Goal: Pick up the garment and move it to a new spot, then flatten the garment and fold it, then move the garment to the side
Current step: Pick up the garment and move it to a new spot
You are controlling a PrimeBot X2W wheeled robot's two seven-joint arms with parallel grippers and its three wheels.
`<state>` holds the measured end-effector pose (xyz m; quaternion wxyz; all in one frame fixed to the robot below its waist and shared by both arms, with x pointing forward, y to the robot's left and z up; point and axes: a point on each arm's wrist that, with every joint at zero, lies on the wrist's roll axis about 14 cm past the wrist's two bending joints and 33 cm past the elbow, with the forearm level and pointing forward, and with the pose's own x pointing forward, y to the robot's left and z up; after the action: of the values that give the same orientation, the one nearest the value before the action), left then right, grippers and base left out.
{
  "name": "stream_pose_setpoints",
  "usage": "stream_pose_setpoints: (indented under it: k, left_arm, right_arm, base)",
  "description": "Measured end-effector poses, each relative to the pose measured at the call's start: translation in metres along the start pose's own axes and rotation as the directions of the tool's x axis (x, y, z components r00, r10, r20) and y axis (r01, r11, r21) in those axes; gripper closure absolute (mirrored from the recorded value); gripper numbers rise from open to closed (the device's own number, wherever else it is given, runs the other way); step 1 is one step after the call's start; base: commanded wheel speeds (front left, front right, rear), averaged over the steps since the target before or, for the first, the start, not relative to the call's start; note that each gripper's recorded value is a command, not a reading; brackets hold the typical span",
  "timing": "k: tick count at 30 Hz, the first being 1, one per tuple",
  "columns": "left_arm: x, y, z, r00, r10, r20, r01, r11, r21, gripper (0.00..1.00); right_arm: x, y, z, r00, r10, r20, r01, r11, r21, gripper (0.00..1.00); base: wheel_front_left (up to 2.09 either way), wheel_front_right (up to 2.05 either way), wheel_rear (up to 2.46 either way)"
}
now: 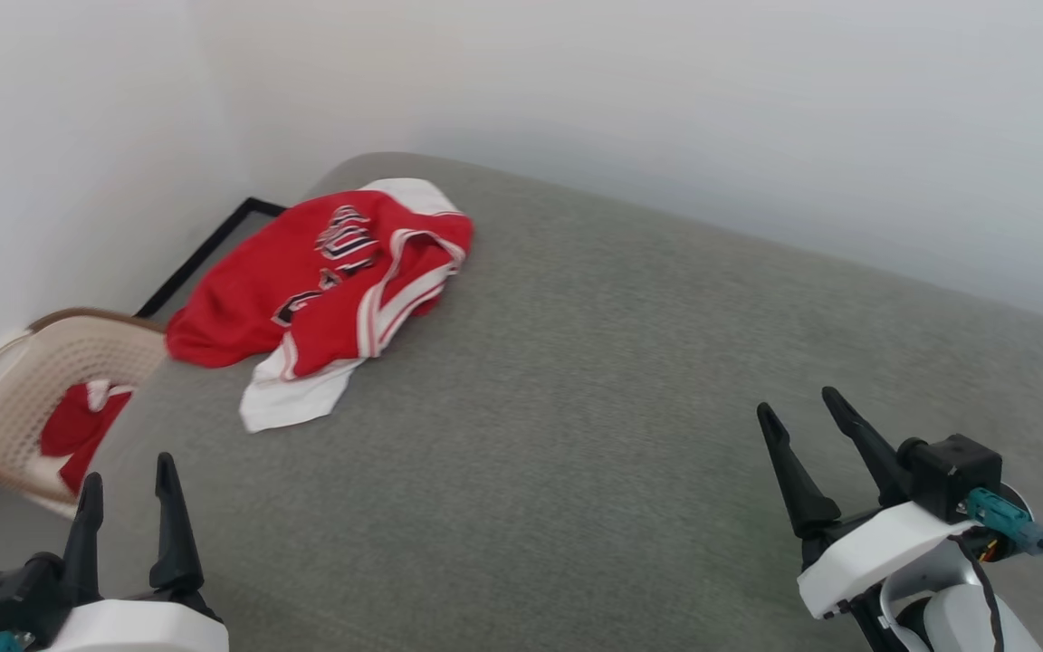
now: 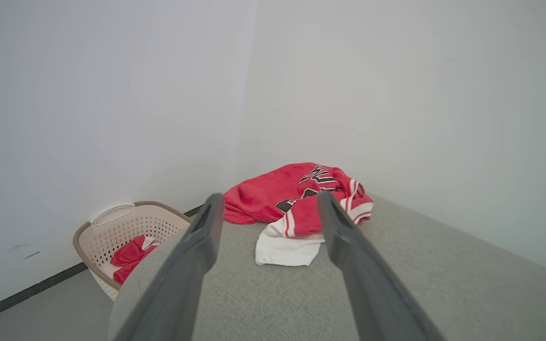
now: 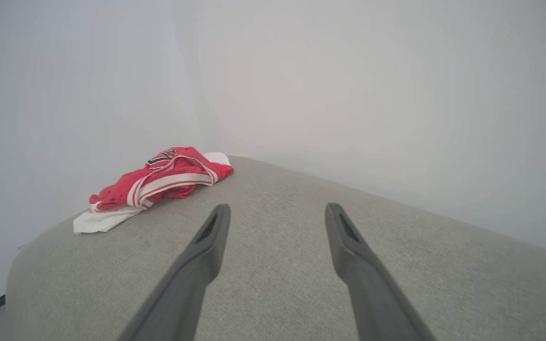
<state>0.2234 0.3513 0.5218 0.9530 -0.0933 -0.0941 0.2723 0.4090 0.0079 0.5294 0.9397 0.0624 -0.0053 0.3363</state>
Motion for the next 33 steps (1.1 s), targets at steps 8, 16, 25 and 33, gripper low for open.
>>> stream_pose_setpoints:
  k: [8, 16, 25, 33]
  left_arm:
    - [-0.018, 0.023, 0.003, 0.998, 0.063, 0.005, -0.063, 0.998, -0.014, 0.00]
    - [-0.007, 0.018, 0.005, 0.999, 0.043, 0.002, -0.043, 0.999, -0.022, 0.00]
    - [0.049, -0.012, 0.020, 0.998, -0.063, 0.018, 0.063, 0.998, 0.027, 0.00]
    - [0.111, -0.043, 0.018, 0.991, -0.137, -0.010, 0.137, 0.988, 0.068, 0.00]
  right_arm:
    - [0.016, 0.028, -0.005, 0.996, 0.086, -0.015, -0.085, 0.996, 0.009, 0.00]
    - [0.016, 0.025, -0.007, 0.997, 0.078, -0.018, -0.077, 0.997, 0.016, 0.00]
    - [0.013, -0.007, -0.009, 1.000, 0.016, -0.025, -0.015, 1.000, 0.021, 0.00]
    - [0.018, -0.044, -0.008, 0.999, -0.034, -0.026, 0.034, 0.999, 0.008, 0.00]
  base:
    - [0.00, 0.00, 0.00]
    - [0.00, 0.00, 0.00]
    - [0.00, 0.00, 0.00]
    - [0.00, 0.00, 0.00]
